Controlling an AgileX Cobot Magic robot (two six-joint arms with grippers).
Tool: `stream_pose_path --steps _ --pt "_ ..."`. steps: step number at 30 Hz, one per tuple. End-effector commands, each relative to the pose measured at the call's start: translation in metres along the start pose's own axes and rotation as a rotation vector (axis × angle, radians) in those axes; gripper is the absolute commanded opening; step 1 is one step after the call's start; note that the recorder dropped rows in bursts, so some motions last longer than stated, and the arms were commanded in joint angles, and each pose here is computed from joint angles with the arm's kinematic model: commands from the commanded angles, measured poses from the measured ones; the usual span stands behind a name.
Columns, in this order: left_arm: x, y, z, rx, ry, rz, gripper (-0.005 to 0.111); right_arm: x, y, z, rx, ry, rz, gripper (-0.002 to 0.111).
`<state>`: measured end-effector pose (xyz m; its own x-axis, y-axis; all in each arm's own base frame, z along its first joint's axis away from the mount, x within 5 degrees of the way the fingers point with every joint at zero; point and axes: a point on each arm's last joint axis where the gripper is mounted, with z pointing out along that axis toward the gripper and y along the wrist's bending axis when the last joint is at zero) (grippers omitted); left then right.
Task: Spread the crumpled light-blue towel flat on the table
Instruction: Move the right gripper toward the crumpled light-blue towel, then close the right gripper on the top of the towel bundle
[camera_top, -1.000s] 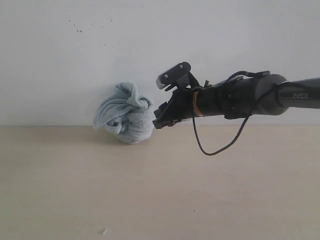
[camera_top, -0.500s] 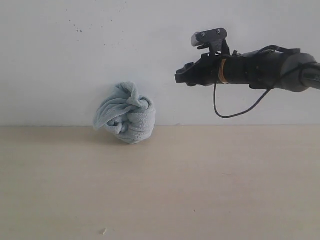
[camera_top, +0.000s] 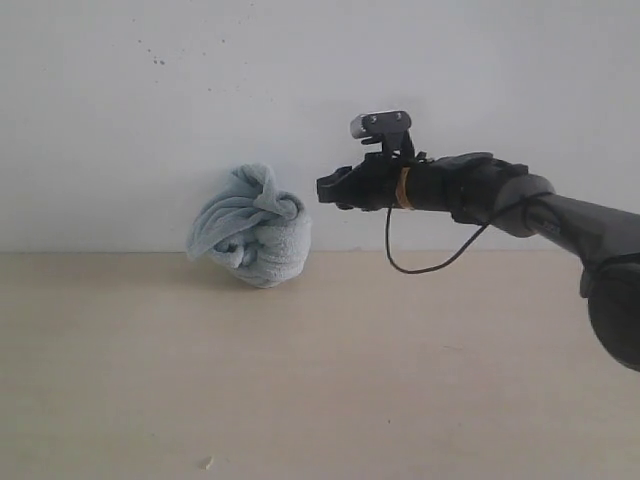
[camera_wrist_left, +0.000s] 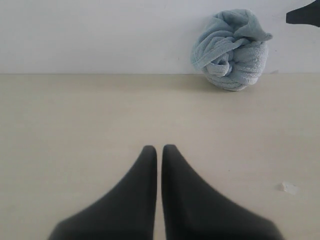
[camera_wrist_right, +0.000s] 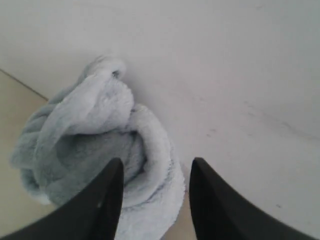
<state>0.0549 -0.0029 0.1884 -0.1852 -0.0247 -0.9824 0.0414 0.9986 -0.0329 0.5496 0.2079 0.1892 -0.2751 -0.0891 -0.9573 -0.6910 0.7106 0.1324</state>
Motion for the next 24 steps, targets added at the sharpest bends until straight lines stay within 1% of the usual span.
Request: stream_pose_path --steps 1,2,6,7,10,11,18,20,24 --pt "0.000 0.000 0.000 0.007 -0.002 -0.002 0.004 0.005 0.031 0.016 -0.062 0.007 -0.146 0.042" --pt "0.000 0.000 0.000 0.007 -0.002 -0.002 0.004 0.005 0.038 0.019 -0.065 0.005 -0.198 0.042" --pt "0.000 0.000 0.000 0.007 -0.002 -0.002 0.004 0.005 0.038 0.019 -0.069 0.004 -0.252 0.042" --pt "0.000 0.000 0.000 0.007 -0.002 -0.002 0.004 0.006 0.039 0.019 -0.076 0.003 -0.289 0.042" --pt "0.000 0.000 0.000 0.007 -0.002 -0.002 0.004 0.006 0.040 0.018 -0.106 0.001 -0.366 0.042" --pt "0.000 0.000 0.000 0.007 -0.002 -0.002 0.004 0.007 0.043 0.018 -0.135 -0.003 -0.421 0.042" --pt "0.000 0.000 0.000 0.007 -0.002 -0.002 0.004 0.007 0.046 0.018 -0.169 -0.012 -0.529 0.042" --pt "0.000 0.000 0.000 0.007 -0.002 -0.002 0.004 0.007 0.045 0.018 -0.162 -0.012 -0.537 0.042" --pt "0.000 0.000 0.000 0.007 -0.002 -0.002 0.004 0.006 0.040 0.018 -0.107 -0.011 -0.588 0.042"
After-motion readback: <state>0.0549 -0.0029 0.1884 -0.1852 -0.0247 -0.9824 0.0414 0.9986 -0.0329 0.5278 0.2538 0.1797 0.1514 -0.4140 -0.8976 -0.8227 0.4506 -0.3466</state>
